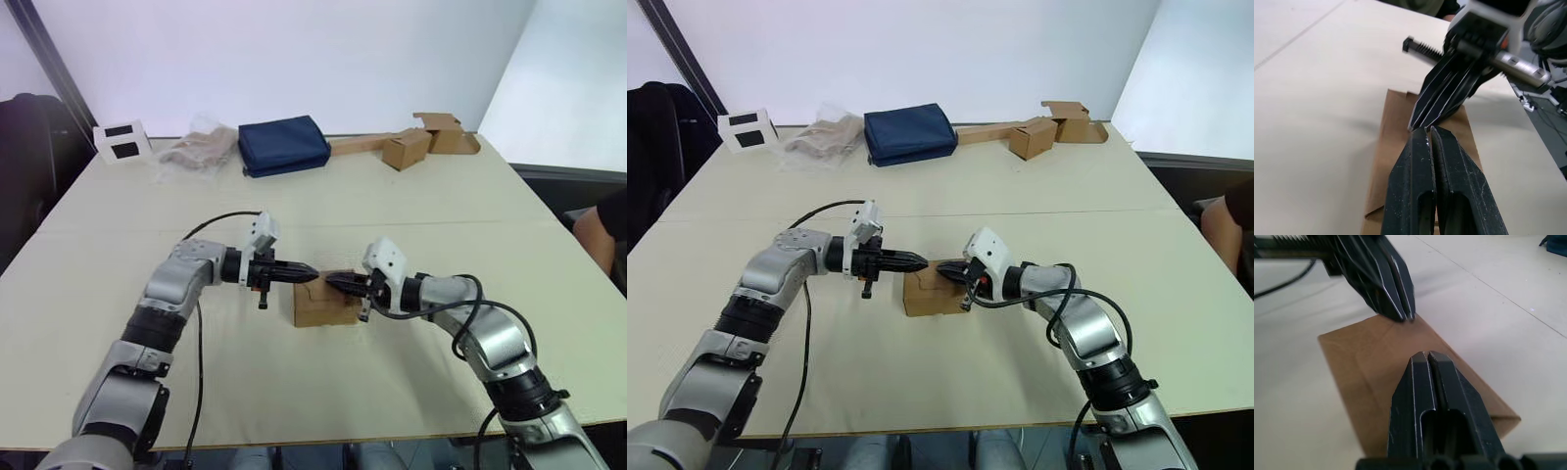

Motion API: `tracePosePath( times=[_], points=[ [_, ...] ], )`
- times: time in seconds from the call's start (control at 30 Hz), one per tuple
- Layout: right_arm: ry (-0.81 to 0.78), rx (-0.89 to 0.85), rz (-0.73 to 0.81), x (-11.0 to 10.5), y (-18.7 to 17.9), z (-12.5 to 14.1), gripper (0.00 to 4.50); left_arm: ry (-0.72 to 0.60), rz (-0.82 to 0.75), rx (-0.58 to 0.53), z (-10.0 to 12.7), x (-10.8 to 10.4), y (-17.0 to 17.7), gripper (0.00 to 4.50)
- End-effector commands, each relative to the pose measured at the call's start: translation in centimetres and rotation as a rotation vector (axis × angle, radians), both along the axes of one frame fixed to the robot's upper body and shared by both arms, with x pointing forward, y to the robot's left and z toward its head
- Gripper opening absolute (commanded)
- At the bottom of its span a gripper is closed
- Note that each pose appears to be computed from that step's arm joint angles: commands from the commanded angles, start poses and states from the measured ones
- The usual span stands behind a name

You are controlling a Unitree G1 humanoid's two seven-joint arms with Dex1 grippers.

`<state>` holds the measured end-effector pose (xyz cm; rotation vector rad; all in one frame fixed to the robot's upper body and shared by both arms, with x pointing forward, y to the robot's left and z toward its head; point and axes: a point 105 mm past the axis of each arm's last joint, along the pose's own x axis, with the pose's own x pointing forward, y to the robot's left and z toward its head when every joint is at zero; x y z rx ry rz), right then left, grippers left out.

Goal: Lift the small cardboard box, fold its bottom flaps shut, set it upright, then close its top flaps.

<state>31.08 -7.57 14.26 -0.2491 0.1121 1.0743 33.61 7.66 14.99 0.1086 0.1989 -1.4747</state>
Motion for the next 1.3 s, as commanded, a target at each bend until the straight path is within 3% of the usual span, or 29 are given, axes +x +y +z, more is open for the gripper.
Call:
tracePosePath(
  times=[0.03, 0.33, 0.67, 1.3],
  points=[
    [-0.017, 0.077, 0.059, -1.9, 0.6, 2.7, 0.00, -0.048, -0.001, 0.018, 0.2, 0.8, -0.2, 0.09],
    [0.008, 0.056, 0.103, -4.2, 1.1, 3.0, 0.00, -0.065, -0.018, 0.012, 0.5, 1.2, -1.1, 0.09],
    [0.011, -0.044, 0.035, -2.9, 1.0, 0.6, 0.00, -0.079, -0.018, -0.006, 0.9, 1.4, -1.7, 0.09],
    [-0.029, -0.102, -0.028, -0.5, 0.2, -0.4, 0.00, -0.089, -0.002, -0.037, 1.6, 1.7, -1.9, 0.09]
  ],
)
